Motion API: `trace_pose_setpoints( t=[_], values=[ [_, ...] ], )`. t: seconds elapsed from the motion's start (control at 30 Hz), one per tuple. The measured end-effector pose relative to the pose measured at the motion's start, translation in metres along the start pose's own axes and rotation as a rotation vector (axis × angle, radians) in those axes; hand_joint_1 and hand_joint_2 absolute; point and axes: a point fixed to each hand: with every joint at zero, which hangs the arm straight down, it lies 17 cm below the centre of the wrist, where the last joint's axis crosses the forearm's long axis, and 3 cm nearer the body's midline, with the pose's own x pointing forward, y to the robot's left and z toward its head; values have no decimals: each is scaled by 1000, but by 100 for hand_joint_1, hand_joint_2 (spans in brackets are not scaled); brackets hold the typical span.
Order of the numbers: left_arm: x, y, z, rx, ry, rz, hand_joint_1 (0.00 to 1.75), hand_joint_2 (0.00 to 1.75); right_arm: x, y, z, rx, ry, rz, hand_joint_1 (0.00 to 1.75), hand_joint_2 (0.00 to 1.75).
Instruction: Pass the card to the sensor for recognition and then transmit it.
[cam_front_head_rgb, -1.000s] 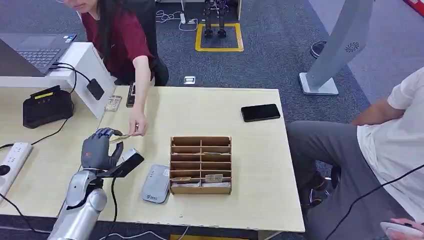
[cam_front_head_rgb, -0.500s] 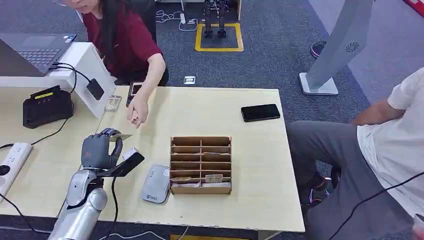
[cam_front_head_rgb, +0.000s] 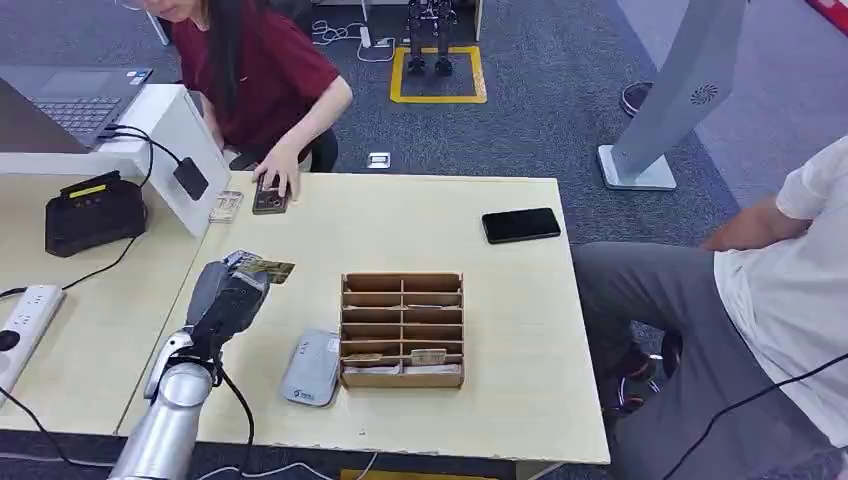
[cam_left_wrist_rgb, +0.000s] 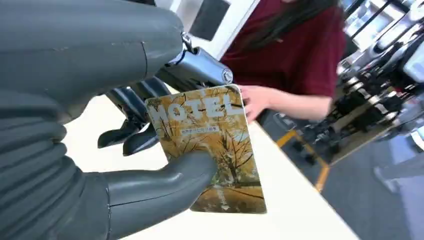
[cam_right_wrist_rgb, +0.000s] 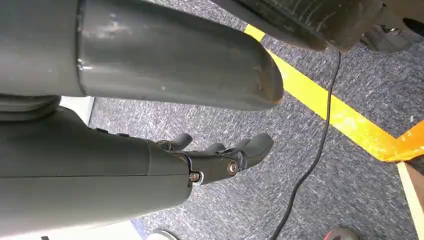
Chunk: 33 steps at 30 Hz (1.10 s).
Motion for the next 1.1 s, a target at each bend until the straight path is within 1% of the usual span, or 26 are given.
trace_pose_setpoints(
  t=[0.07,0.17,0.27,0.9,0.97,1.1],
  values=[
    [5,2,-2,6,-1,39,175,175,-1,0,0,-1,3,-4,0,0],
    [11,-2,-1,-19,6,178,175,175,-2,-1,0,-5,11,-10,0,0],
    [9,-4,2,-36,25,264,175,175,-2,-1,0,-5,13,-14,0,0],
    [-3,1,7,-28,72,304,175,175,-4,-2,0,-10,27,-26,0,0],
    [-5,-2,8,-40,83,301,175,175,-4,-2,0,-10,29,-26,0,0],
    [-18,-15,14,-109,130,332,175,175,-5,-3,-1,-14,35,-32,0,0]
  ],
)
